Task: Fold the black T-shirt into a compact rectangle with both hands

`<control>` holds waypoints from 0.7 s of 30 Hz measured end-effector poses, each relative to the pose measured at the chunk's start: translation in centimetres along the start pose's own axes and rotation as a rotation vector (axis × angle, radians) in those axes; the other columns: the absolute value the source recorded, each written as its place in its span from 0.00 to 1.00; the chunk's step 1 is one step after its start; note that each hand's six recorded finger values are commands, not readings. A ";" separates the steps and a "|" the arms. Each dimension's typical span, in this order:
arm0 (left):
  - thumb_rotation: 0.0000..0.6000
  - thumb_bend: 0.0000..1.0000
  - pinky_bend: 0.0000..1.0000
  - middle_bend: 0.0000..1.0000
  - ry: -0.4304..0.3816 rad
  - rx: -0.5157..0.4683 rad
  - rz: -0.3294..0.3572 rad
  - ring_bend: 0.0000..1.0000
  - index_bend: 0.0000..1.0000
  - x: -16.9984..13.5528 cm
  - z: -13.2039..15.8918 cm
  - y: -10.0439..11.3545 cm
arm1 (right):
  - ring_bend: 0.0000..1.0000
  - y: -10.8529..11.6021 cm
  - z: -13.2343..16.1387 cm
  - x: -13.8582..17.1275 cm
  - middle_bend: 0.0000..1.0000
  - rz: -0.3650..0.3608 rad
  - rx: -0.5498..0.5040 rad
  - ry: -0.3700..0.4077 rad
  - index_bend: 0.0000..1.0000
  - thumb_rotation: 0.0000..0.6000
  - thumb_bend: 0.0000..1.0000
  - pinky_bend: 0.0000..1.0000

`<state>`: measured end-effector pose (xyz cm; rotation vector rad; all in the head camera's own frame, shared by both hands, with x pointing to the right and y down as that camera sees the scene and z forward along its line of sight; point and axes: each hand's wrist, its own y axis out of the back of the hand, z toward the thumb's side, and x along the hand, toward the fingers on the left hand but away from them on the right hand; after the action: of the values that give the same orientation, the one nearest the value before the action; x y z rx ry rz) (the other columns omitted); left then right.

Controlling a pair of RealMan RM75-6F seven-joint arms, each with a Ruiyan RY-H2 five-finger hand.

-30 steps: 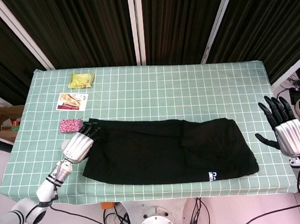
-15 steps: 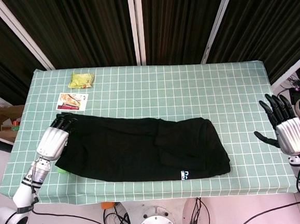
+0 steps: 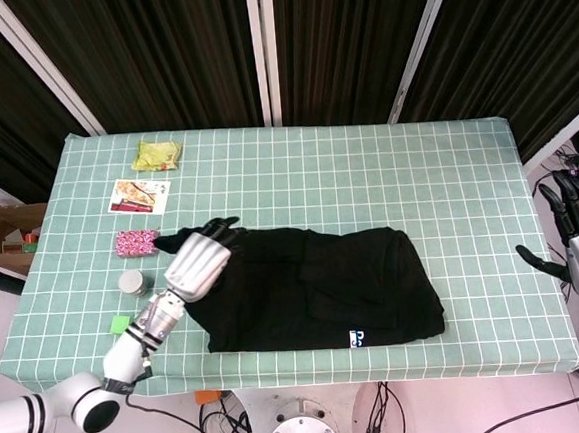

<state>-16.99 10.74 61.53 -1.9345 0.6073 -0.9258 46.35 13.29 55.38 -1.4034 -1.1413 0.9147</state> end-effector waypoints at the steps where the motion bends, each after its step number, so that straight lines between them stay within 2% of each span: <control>1: 1.00 0.64 0.19 0.25 -0.016 0.005 -0.003 0.13 0.59 0.7 0.9 0.1 | 0.00 0.3 -0.2 0.1 0.00 -0.006 -0.001 -0.007 0.00 1.00 0.00 0.00; 8: 1.00 0.65 0.19 0.25 -0.144 0.015 -0.035 0.13 0.59 6.0 8.4 0.6 | 0.00 1.2 -1.3 0.4 0.00 -0.023 0.001 -0.040 0.00 1.00 0.00 0.00; 12: 1.00 0.65 0.19 0.25 -0.212 0.023 -0.069 0.13 0.59 8.5 12.6 0.1 | 0.00 1.4 -1.9 0.6 0.00 -0.023 0.003 -0.057 0.00 1.00 0.00 0.00; 21: 1.00 0.65 0.19 0.25 -0.250 0.089 -0.142 0.13 0.58 12.9 18.6 -2.0 | 0.00 1.5 -3.1 0.8 0.00 -0.015 -0.002 -0.093 0.00 1.00 0.00 0.00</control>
<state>5.69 11.92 61.81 -1.9924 0.2819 -0.7675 49.74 13.26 54.41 -1.3639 -1.2216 0.9767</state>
